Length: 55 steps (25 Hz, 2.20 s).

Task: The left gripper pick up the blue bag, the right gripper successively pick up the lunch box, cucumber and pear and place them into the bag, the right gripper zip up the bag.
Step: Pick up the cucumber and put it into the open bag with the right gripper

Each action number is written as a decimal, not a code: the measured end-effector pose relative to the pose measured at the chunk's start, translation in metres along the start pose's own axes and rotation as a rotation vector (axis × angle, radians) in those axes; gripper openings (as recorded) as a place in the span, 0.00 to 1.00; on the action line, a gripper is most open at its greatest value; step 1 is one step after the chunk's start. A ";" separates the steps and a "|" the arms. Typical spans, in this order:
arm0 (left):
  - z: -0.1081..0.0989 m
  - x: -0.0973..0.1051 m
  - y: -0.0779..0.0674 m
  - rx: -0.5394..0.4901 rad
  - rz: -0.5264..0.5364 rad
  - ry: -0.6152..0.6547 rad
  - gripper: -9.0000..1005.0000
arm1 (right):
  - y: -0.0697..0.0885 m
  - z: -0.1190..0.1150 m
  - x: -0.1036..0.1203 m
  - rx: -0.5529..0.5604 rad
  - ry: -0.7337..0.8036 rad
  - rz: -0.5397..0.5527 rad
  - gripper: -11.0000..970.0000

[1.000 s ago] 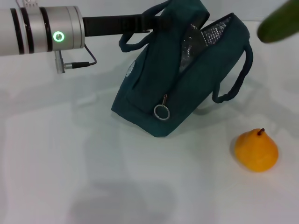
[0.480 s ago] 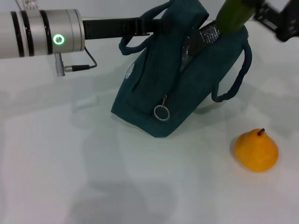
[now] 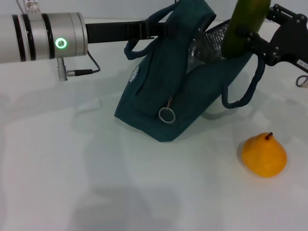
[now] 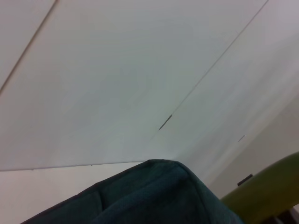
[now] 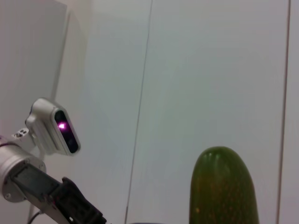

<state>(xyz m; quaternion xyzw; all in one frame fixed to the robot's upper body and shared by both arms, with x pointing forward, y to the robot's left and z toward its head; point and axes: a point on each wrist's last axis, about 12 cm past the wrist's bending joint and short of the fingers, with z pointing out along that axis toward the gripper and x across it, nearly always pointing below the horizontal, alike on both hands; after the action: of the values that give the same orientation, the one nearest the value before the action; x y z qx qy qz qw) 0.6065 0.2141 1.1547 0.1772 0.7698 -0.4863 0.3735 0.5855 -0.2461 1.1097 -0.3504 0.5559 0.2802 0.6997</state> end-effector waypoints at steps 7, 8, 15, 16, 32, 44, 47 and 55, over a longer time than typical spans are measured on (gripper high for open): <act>0.000 0.000 0.000 -0.001 0.001 0.000 0.07 | 0.009 0.007 0.016 0.023 0.055 -0.017 0.57; 0.000 0.000 0.000 -0.001 0.001 0.000 0.07 | 0.010 0.007 0.018 0.023 0.062 -0.015 0.57; 0.000 0.000 0.000 0.000 0.001 -0.001 0.07 | 0.010 0.015 0.023 0.039 0.107 0.093 0.57; 0.000 0.000 0.000 0.000 0.001 -0.001 0.07 | 0.009 0.017 0.025 0.044 0.121 0.118 0.57; -0.003 0.003 0.002 -0.005 -0.008 -0.003 0.07 | 0.011 0.027 0.019 -0.170 0.405 0.386 0.57; -0.005 0.005 0.003 -0.008 -0.014 -0.001 0.07 | -0.003 0.020 0.001 -0.131 0.416 0.418 0.64; -0.006 0.007 0.004 -0.011 -0.017 -0.002 0.07 | -0.005 0.014 -0.003 -0.117 0.393 0.404 0.66; -0.006 0.007 0.004 -0.012 -0.018 -0.003 0.07 | -0.007 0.001 -0.009 -0.120 0.351 0.405 0.77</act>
<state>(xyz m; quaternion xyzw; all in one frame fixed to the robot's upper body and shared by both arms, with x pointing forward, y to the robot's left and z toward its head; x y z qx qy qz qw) 0.6019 0.2211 1.1485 0.1674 0.7738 -0.4850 0.3714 0.5894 -0.2498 1.1194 -0.3160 0.7100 0.3819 0.5002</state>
